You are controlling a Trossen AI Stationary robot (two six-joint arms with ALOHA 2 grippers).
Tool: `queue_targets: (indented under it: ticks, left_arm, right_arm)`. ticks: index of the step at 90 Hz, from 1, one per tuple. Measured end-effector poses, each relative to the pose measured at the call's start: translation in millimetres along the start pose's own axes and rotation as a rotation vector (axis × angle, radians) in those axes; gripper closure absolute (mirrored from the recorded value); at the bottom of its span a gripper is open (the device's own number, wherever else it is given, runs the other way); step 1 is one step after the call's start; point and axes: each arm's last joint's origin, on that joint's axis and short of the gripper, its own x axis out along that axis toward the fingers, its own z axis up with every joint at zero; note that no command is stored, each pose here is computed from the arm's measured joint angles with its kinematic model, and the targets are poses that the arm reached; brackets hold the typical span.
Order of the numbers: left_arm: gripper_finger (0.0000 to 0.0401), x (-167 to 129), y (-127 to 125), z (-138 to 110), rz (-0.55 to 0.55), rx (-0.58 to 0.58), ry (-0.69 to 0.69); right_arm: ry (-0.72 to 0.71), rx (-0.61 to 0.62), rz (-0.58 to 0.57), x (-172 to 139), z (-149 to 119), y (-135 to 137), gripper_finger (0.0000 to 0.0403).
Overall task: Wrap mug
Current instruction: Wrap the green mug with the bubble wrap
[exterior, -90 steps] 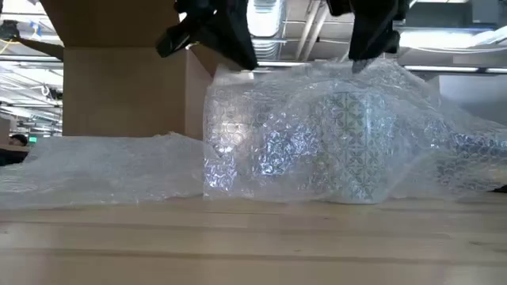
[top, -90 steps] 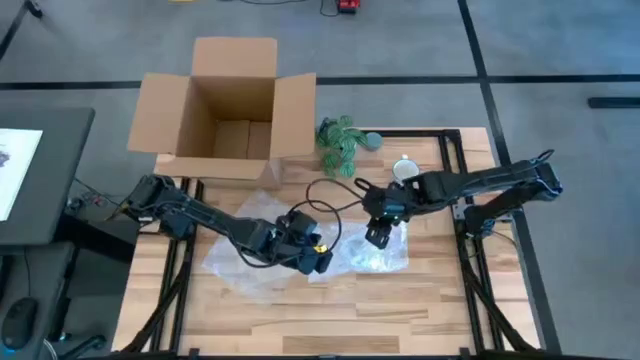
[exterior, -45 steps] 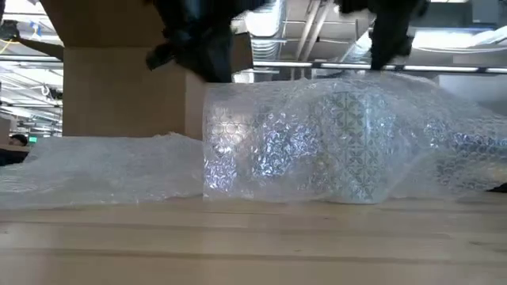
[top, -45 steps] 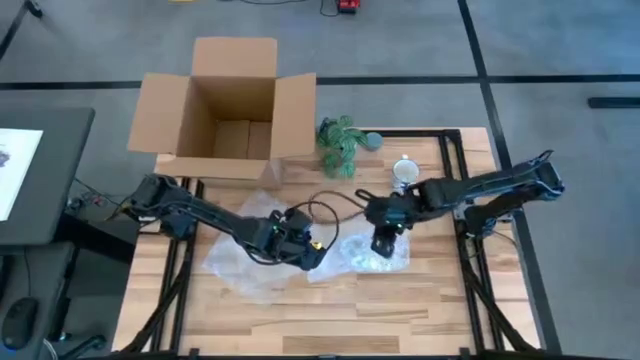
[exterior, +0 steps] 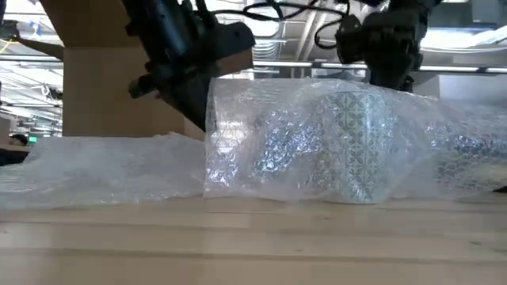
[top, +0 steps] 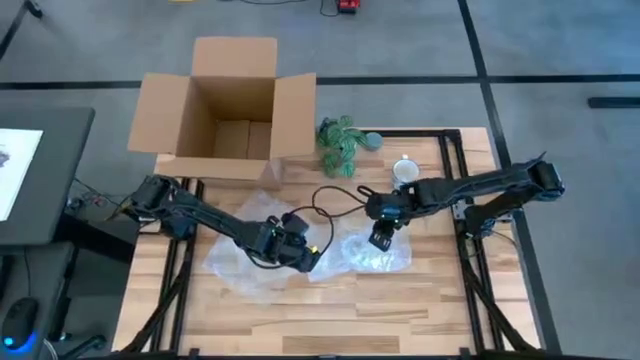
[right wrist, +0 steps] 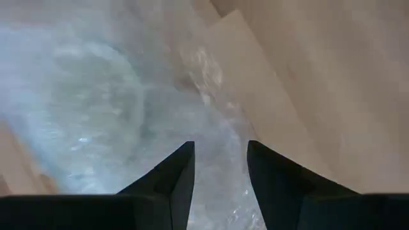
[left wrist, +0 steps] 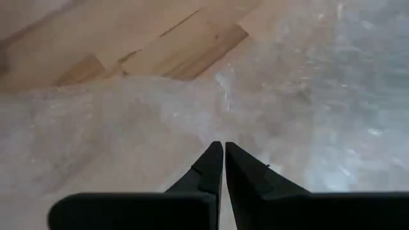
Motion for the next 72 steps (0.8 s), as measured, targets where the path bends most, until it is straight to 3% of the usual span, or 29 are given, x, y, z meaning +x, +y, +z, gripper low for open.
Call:
queue_targets:
  ticks: [12,22,28,39,53,62,72]
  left_arm:
    - [0.0401,-29.9,2.8,8.1,-0.022,0.017,0.021]
    - [0.0401,-47.4,1.1,11.7,-0.161,-0.027,0.111]
    - [0.0401,-48.8,-4.5,13.0,-0.231,-0.04,0.124]
    - [0.0401,-28.3,-15.2,6.5,-0.298,-0.04,0.089]
    - [0.0401,6.3,-11.7,-12.2,-0.203,-0.039,0.152]
    - [0.0401,3.1,-12.6,-13.0,-0.217,-0.027,0.153]
    - [0.0401,-9.5,-11.0,-12.2,-0.224,-0.008,0.157]
  right_arm:
    - [-0.023,-0.017,0.064,-30.1,9.2,10.6,0.0271]
    - [-0.027,-0.058,0.282,-40.9,14.2,29.5,0.0271]
    - [-0.008,-0.083,0.33,-33.5,12.8,40.1,0.0276]
    - [0.029,-0.123,0.32,-2.3,14.5,56.6,0.03]
    - [0.04,-0.119,0.248,31.3,25.0,69.1,0.0351]
    - [0.098,-0.066,0.112,52.7,25.9,69.3,0.0389]
    - [0.132,-0.044,0.078,70.9,30.6,72.6,0.0397]
